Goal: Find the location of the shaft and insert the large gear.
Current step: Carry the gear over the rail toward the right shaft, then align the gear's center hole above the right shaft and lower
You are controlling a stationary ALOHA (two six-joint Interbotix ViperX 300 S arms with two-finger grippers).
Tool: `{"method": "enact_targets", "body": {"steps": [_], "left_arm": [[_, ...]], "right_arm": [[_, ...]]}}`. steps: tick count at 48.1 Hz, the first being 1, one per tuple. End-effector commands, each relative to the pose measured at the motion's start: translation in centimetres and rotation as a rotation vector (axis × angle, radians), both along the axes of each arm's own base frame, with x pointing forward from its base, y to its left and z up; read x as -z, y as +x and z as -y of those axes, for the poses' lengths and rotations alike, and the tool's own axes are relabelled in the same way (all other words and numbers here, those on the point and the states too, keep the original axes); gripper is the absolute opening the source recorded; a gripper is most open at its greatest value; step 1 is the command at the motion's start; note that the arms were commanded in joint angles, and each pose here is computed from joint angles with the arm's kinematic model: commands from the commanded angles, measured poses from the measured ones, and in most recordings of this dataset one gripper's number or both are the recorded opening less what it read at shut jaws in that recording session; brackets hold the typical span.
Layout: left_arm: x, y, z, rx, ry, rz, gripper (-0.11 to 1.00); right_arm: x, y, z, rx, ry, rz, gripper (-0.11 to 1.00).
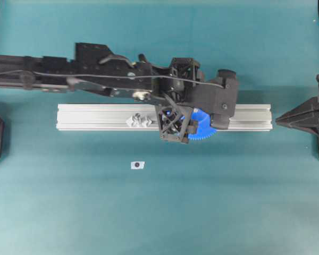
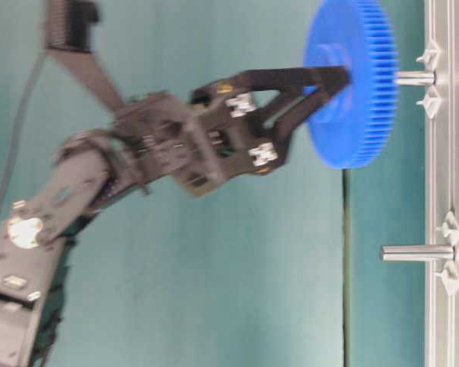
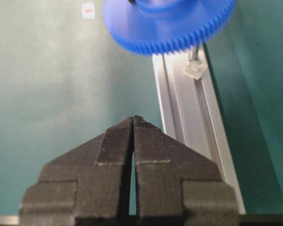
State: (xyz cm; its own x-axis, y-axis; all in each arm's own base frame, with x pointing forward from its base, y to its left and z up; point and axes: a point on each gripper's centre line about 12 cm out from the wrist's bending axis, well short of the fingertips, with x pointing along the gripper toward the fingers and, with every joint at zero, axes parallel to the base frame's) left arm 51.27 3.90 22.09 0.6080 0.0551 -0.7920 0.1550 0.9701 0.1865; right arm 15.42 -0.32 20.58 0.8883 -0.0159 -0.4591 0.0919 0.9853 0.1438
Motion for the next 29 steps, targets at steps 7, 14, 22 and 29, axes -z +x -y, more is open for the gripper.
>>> {"method": "enact_targets", "body": {"steps": [7, 14, 22, 29], "left_arm": [[-2.7, 0.8, -0.9, -0.02, 0.007, 0.124, 0.71], [-4.0, 0.5, -0.8, -0.065, -0.032, 0.159, 0.71], [-5.3, 0.0, -1.7, -0.164, -0.107, 0.191, 0.71], [-5.7, -0.4, -2.3, -0.193, -0.118, 0.19, 0.71]], "right_arm": [[-0.6, 0.2, 0.1, 0.008, 0.009, 0.019, 0.02], [-0.5, 0.1, 0.1, 0.008, 0.007, 0.02, 0.02], [-0.4, 0.0, 0.0, 0.008, 0.009, 0.02, 0.02], [-0.1, -0.1, 0.1, 0.015, 0.016, 0.016, 0.02]]}}
